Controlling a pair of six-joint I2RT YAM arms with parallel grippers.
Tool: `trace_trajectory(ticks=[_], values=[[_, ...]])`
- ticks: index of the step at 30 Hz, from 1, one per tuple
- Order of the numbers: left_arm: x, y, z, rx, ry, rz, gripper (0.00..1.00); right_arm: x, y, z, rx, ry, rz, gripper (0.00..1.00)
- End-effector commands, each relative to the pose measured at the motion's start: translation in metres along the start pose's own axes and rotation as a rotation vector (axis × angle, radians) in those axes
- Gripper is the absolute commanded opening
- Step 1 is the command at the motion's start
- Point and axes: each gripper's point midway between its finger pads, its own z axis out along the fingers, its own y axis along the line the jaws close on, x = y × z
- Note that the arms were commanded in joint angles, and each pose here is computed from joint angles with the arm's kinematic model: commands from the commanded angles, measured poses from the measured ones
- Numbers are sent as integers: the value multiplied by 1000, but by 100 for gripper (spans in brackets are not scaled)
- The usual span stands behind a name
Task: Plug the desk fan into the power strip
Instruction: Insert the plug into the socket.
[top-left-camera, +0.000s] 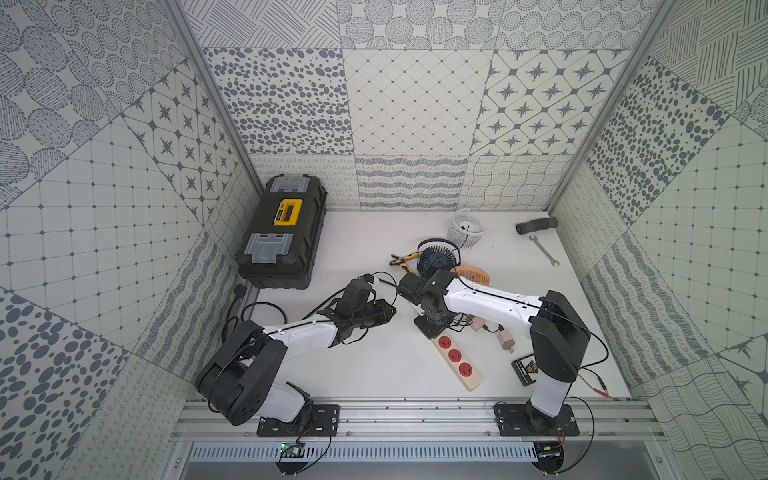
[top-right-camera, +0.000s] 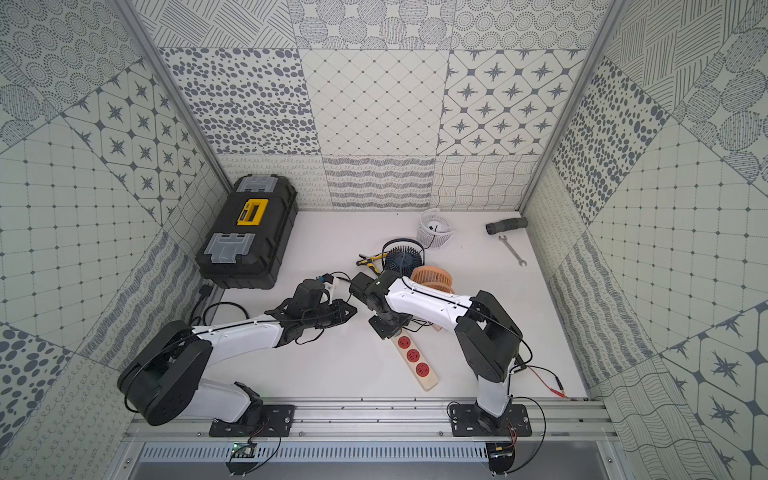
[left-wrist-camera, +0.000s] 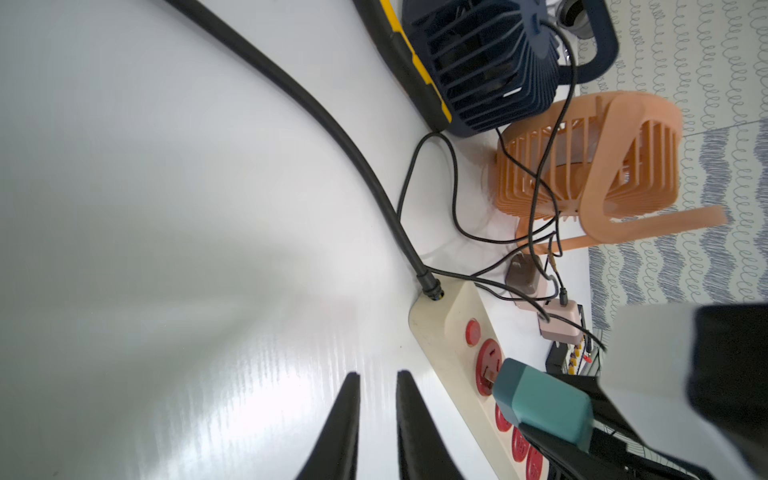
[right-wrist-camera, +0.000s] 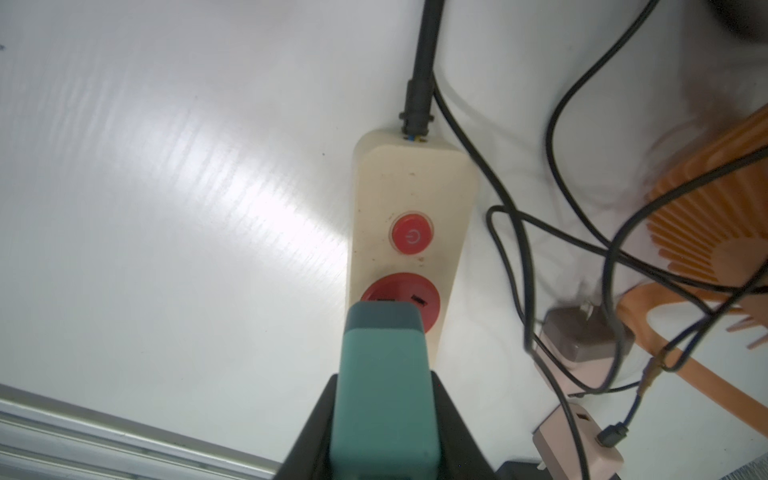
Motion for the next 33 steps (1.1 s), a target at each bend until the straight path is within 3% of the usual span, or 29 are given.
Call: trace_trajectory(ticks=[1, 9, 17, 25, 33], values=[[-5, -22, 0, 104, 0, 26, 18, 9, -7, 86, 66, 57, 38, 0], [2, -44, 12, 206, 40, 31, 18, 3, -22, 87, 41, 57, 108, 0], [20, -63, 33, 322, 97, -7, 20, 42, -30, 89, 107, 115, 117, 0], [35, -57, 47, 270, 159, 10, 23, 25, -36, 94, 62, 141, 110, 0], [40, -51, 55, 223, 201, 26, 25, 32, -61, 89, 144, 168, 55, 0]])
